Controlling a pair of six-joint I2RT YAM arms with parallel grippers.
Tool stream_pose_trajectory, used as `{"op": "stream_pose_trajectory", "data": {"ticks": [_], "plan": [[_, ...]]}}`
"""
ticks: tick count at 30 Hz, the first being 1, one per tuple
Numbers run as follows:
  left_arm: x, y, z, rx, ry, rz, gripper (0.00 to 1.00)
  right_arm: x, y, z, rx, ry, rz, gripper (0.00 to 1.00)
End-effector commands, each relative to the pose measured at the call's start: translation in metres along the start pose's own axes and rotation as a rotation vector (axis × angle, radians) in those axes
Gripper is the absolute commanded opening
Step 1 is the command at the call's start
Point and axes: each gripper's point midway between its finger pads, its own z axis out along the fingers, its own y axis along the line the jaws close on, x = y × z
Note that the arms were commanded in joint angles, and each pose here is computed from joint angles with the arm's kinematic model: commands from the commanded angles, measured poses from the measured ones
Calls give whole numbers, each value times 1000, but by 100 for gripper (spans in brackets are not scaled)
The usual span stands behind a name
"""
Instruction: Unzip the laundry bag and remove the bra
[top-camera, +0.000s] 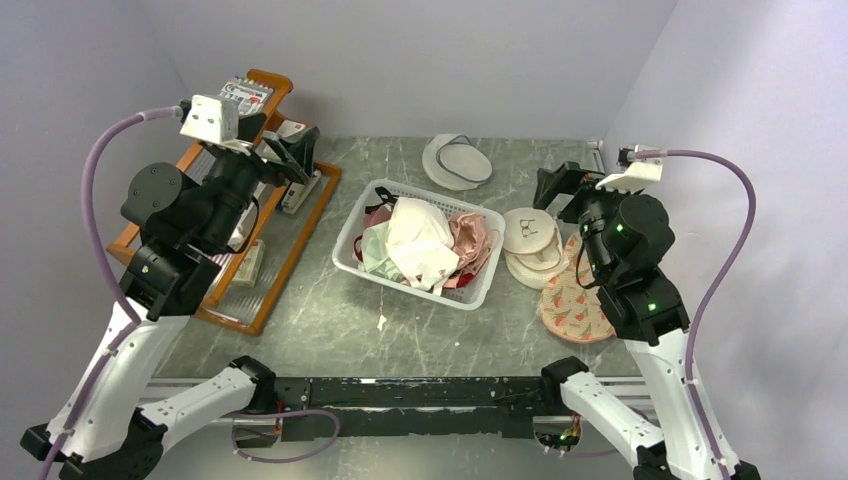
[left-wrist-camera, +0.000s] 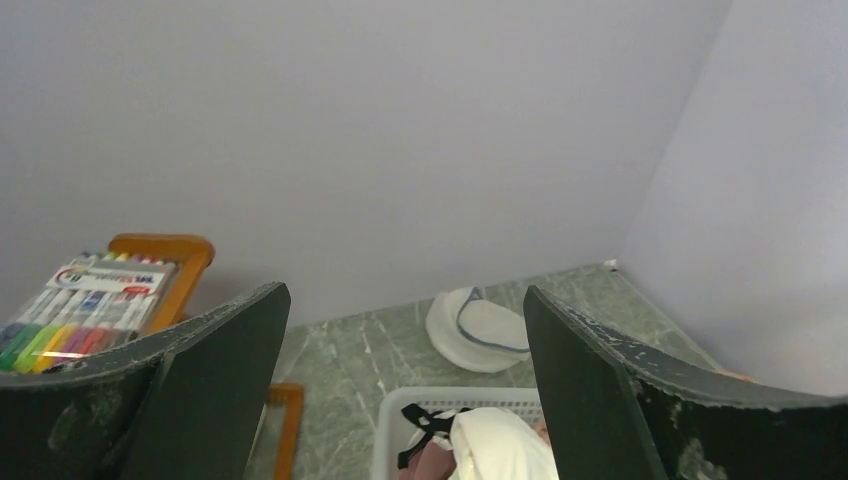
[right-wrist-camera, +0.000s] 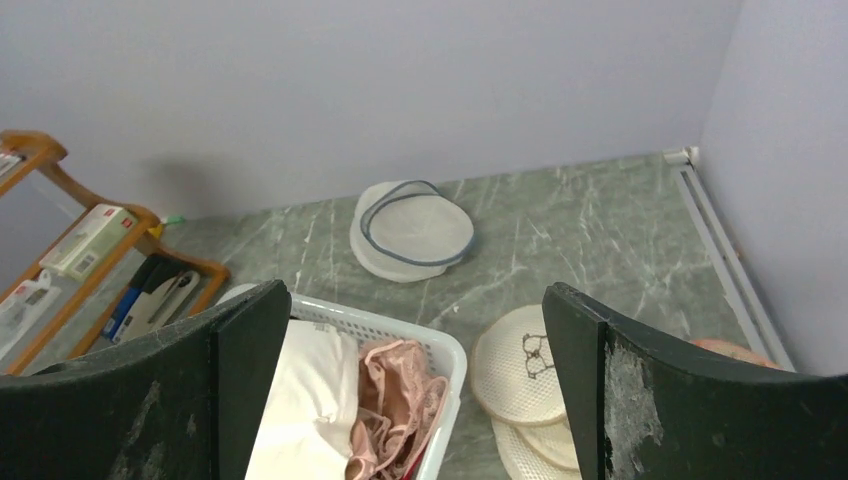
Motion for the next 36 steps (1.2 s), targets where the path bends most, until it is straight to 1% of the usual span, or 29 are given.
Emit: {"op": "stream_pose_trajectory", "data": {"ticks": [1, 6, 10, 14, 17, 20, 23, 25, 28, 31, 36], "plan": [[3, 6, 2, 20, -21, -19, 99, 10, -21, -2, 98, 16, 44, 100], [32, 11, 10, 42, 31, -34, 99, 29, -39, -1, 190, 65, 91, 100], [59, 12, 19, 66, 81, -75, 99, 51, -52, 3, 239, 104, 83, 100], [90, 13, 28, 72, 151, -110, 99, 92, -65, 12, 293, 175, 74, 100], [111, 9, 33, 65, 201, -119, 99, 132, -65, 23, 289, 266, 87, 100], [127, 1, 36, 84, 240, -126, 99, 176, -54, 31, 233, 398, 113, 100], [138, -8, 38, 114, 271, -148, 99, 216, -28, 32, 80, 555, 128, 100], [144, -16, 39, 151, 291, -168, 99, 242, -13, 25, -8, 671, 142, 100], [149, -29, 40, 210, 313, -209, 99, 273, -3, 9, -62, 820, 180, 100], [152, -42, 40, 275, 324, -242, 99, 292, 13, -6, -124, 910, 275, 100], [157, -54, 38, 313, 347, -299, 99, 314, 49, -28, -223, 975, 523, 100]]}}
